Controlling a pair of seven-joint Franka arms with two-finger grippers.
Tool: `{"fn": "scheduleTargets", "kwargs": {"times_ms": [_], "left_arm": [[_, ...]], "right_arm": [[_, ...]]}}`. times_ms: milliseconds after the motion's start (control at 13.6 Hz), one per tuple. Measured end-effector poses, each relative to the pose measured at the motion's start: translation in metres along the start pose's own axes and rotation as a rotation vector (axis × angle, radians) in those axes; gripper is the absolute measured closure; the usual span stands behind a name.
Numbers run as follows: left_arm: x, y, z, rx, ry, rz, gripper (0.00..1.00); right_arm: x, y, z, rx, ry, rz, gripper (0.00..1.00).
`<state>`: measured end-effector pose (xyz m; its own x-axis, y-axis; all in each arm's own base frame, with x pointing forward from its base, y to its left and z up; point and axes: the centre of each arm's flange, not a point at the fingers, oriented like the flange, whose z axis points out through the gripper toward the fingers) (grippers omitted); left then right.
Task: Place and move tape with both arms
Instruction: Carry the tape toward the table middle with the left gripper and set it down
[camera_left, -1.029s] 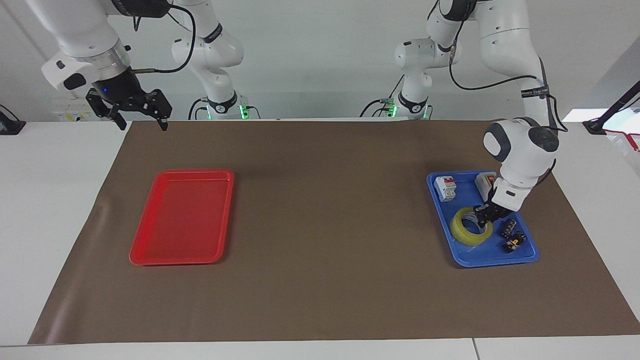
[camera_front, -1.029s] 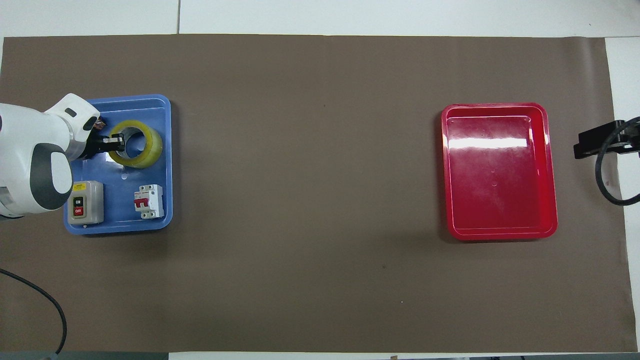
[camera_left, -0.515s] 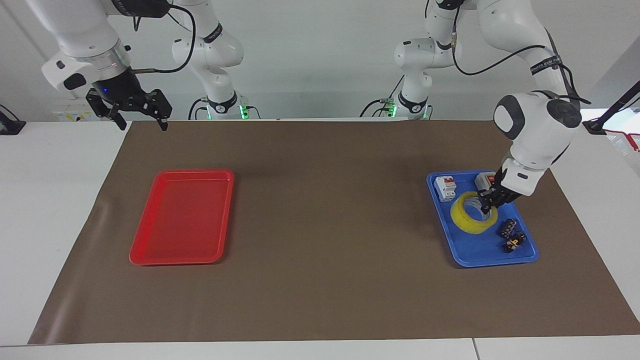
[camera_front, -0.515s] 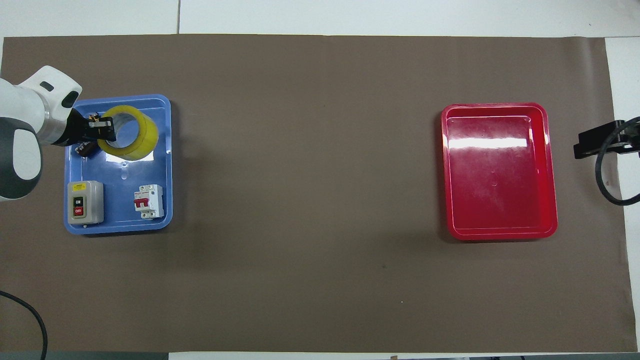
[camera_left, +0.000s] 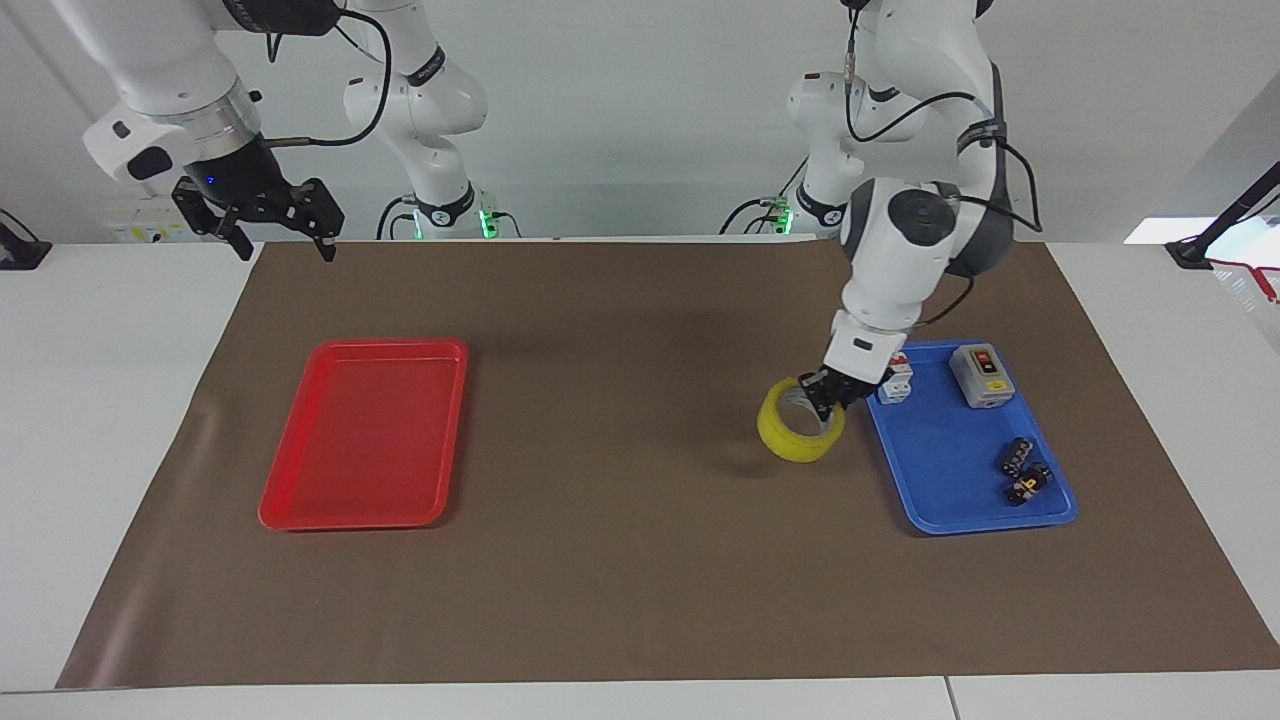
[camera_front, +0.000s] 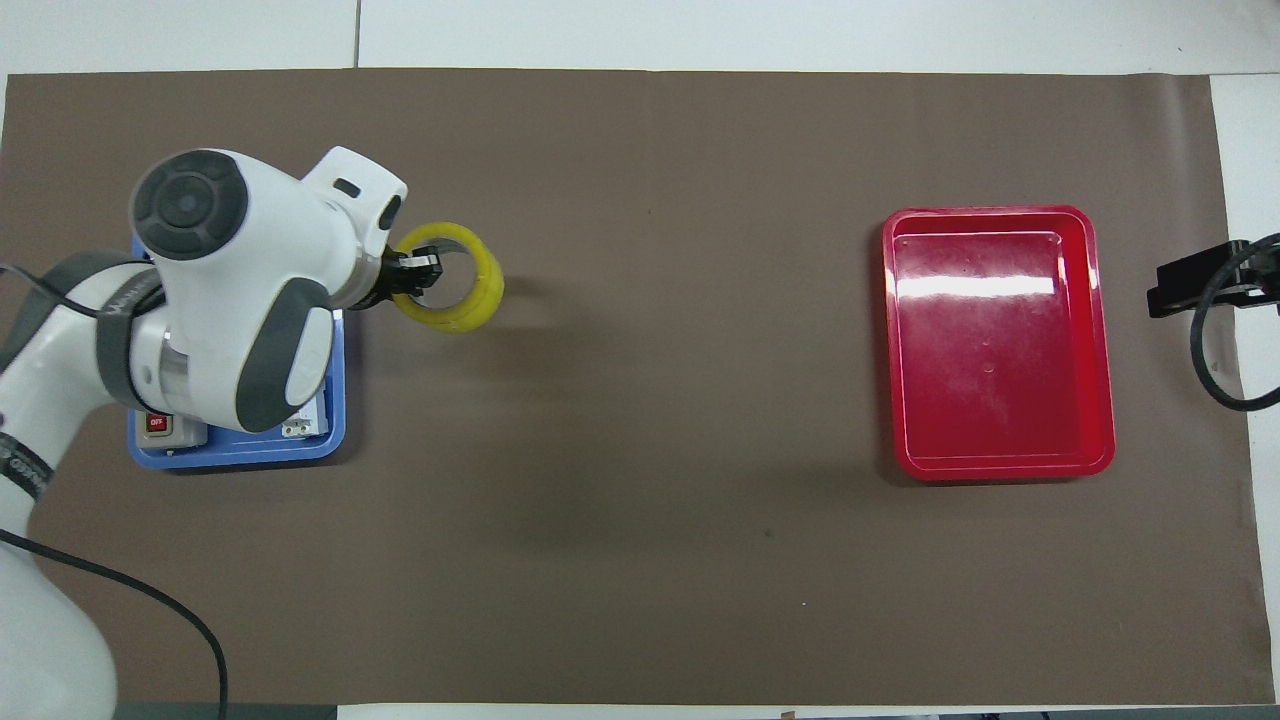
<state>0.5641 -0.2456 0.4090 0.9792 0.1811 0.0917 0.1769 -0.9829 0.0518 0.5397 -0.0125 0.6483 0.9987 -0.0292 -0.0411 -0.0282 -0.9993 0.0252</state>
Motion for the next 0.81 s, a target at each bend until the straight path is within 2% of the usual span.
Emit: {"fn": "scheduleTargets", "kwargs": {"times_ms": [294, 441, 588, 809], "left_arm": [[-0.051, 0.073, 0.021, -0.017, 0.004, -0.012, 0.78], [-0.070, 0.097, 0.037, 0.001, 0.013, -0.010, 0.78], [-0.086, 0.118, 0.060, 0.026, 0.037, -0.022, 0.78], [-0.098, 0.140, 0.083, 0.020, 0.046, -0.020, 0.78]], "right_arm": [[0.000, 0.000, 0.000, 0.000, 0.000, 0.000, 0.00], [0.000, 0.000, 0.001, 0.000, 0.000, 0.000, 0.00], [0.002, 0.000, 0.004, 0.000, 0.005, 0.000, 0.00], [0.003, -0.001, 0.007, 0.000, 0.005, -0.001, 0.00]]}}
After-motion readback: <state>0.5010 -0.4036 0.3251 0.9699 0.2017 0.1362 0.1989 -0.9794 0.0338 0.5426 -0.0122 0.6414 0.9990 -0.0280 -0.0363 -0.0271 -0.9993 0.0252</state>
